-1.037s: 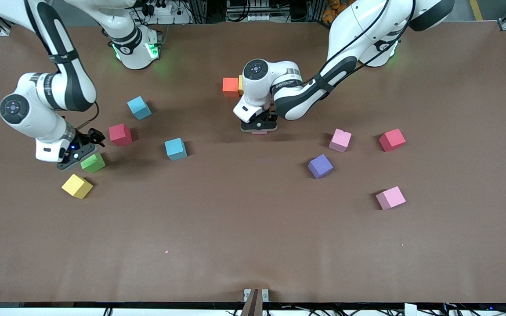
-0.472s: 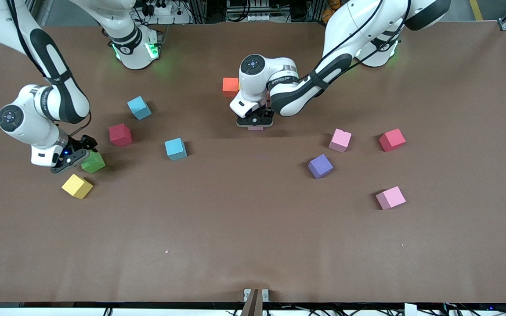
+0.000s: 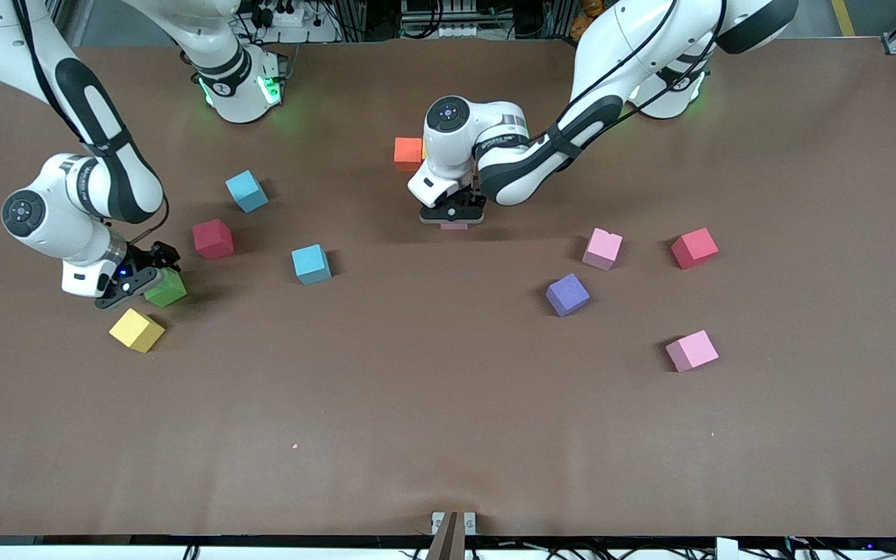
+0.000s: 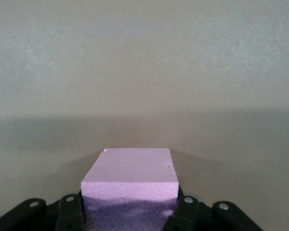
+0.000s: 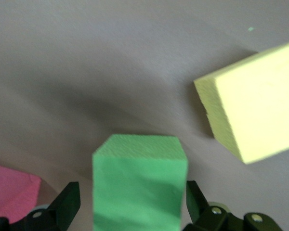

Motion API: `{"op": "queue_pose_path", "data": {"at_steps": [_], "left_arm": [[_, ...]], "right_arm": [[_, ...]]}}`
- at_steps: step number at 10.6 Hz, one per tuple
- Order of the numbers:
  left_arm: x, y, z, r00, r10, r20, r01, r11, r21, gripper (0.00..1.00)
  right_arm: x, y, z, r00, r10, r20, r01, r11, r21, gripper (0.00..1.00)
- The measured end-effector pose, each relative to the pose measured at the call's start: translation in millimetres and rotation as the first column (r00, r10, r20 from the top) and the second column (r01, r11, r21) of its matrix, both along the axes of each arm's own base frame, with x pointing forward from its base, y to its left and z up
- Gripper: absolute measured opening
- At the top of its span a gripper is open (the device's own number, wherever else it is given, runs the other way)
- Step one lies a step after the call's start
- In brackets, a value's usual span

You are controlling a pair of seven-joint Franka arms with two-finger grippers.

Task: Form number 2 with 11 blocks
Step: 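Place pink beside purple with the left gripper while the right gripper grasps green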

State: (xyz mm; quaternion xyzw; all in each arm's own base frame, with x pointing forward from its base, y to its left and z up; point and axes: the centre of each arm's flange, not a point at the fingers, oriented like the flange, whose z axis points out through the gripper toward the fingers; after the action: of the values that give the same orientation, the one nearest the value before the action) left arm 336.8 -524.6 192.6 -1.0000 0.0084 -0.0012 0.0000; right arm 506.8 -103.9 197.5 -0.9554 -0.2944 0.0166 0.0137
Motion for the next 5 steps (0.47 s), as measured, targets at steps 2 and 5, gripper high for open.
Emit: {"op": "queue_pose_path", "data": {"at_steps": [2, 5], "left_arm": [[-1.5, 0.3, -0.2, 1.0, -0.008, 0.004, 0.008, 1.0, 0.001, 0.59], [-4.7, 2.6, -3.7, 1.0, -0.009, -0.001, 0.01, 1.0, 0.009, 0.84]], "right_arm": [[3.7, 10.9, 0.2, 1.0, 0.011, 0.009, -0.011, 1.0, 0.009, 0.75], [14.5, 24.9, 12.2, 0.999, 0.038, 0.035, -0.038, 0.999, 0.013, 0.56]]}}
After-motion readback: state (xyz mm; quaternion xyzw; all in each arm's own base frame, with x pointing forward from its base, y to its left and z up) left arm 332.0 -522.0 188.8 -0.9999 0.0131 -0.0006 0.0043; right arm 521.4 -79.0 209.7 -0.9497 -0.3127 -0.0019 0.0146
